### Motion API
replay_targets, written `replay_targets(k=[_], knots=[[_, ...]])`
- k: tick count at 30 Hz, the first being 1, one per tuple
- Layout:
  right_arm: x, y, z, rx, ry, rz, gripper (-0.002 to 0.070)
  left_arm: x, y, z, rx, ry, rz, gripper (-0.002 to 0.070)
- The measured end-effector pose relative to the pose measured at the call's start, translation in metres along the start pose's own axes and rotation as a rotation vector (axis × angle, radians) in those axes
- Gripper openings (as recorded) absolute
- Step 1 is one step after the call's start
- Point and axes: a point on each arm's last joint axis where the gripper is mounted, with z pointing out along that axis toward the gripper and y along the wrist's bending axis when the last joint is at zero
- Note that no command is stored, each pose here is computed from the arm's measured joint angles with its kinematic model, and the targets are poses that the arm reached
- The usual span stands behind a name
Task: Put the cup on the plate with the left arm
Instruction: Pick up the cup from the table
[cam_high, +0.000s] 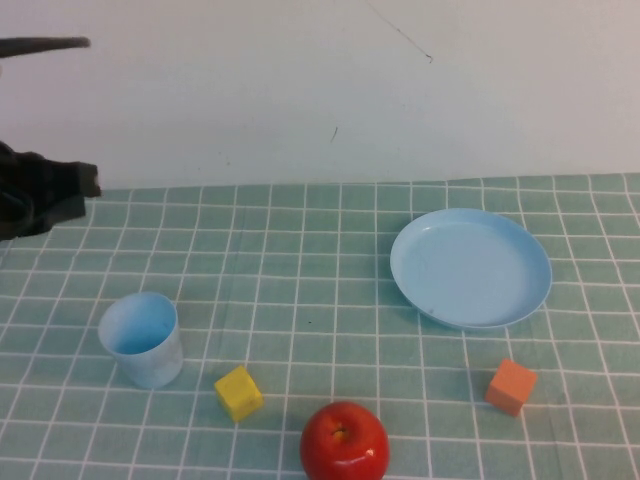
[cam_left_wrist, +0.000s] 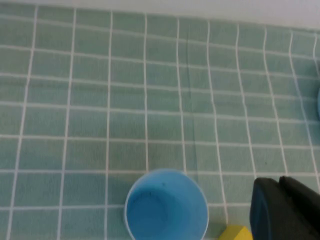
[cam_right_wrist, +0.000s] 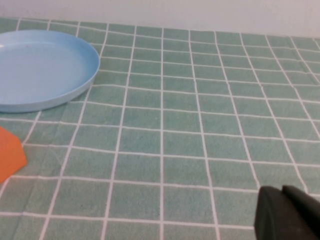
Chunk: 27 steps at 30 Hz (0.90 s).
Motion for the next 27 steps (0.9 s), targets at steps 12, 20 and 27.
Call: replay_targets(k=[12, 20, 27], knots=[[0.000, 0.000, 0.000, 0.000, 0.000, 0.000, -0.0002, 0.005, 0.013, 0.059, -0.005, 0.269, 0.097, 0.0383], [0.000, 0.000, 0.000, 0.000, 0.000, 0.000, -0.0002, 0.014, 0.027, 0.095, -0.052, 0.377, 0.136, 0.0580], [0.000, 0.000, 0.000, 0.000, 0.000, 0.000, -0.0002, 0.026, 0.041, 0.132, -0.090, 0.456, 0.138, 0.0501]])
